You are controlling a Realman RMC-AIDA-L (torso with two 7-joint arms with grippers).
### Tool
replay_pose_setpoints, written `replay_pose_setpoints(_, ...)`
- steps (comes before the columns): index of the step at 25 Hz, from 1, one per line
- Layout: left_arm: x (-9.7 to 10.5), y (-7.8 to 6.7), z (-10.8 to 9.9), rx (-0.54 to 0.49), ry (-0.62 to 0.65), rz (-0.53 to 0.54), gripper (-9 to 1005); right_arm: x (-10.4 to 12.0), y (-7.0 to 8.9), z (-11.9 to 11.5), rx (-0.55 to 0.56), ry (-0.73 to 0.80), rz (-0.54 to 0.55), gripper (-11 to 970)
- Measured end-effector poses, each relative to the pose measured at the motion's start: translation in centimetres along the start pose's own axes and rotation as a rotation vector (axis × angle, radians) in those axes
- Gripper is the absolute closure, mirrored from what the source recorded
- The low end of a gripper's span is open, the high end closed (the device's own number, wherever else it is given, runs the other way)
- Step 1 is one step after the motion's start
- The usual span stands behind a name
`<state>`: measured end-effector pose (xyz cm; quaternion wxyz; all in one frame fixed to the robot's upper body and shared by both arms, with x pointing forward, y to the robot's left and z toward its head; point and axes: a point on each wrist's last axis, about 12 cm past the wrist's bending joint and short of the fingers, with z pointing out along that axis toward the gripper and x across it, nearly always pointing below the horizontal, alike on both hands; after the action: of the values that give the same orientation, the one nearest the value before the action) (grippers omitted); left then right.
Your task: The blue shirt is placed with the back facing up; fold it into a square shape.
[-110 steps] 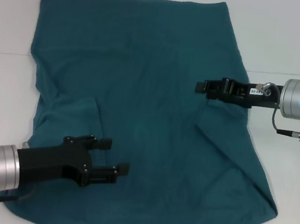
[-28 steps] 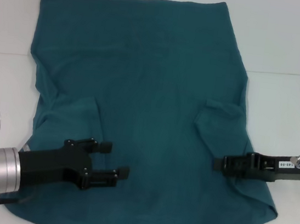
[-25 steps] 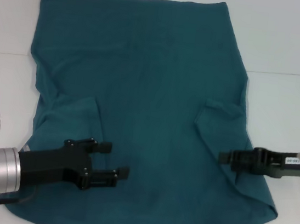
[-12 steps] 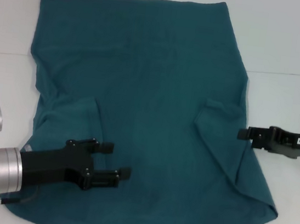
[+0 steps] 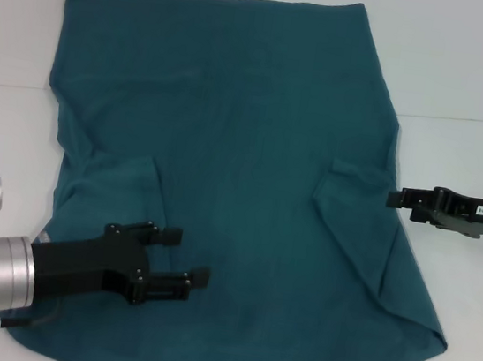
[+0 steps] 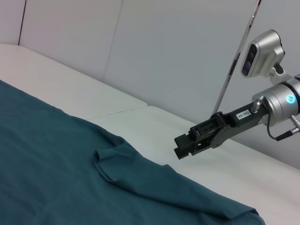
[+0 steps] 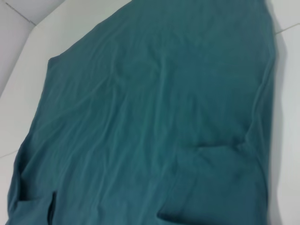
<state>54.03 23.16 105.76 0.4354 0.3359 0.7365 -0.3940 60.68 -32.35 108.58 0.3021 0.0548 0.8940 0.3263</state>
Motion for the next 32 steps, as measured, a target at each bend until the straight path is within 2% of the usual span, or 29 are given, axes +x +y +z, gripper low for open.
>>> replay_pose_setpoints(6, 0.0, 0.0, 0.0, 0.0, -0.002, 0.001, 149, -0.1, -0.3, 0.3, 0.029, -0.012, 0.001, 343)
replay_pose_setpoints(26, -0.1, 0.1, -0.1, -0.007, -0.004, 0.005, 148, 0.6, 0.7, 2.7, 0.068, -0.002, -0.029, 346)
replay_pose_setpoints(32, -0.1, 0.1, -0.2, -0.007, -0.002, 0.006, 148, 0.7, 0.6, 2.7, 0.068, 0.0, -0.027, 397)
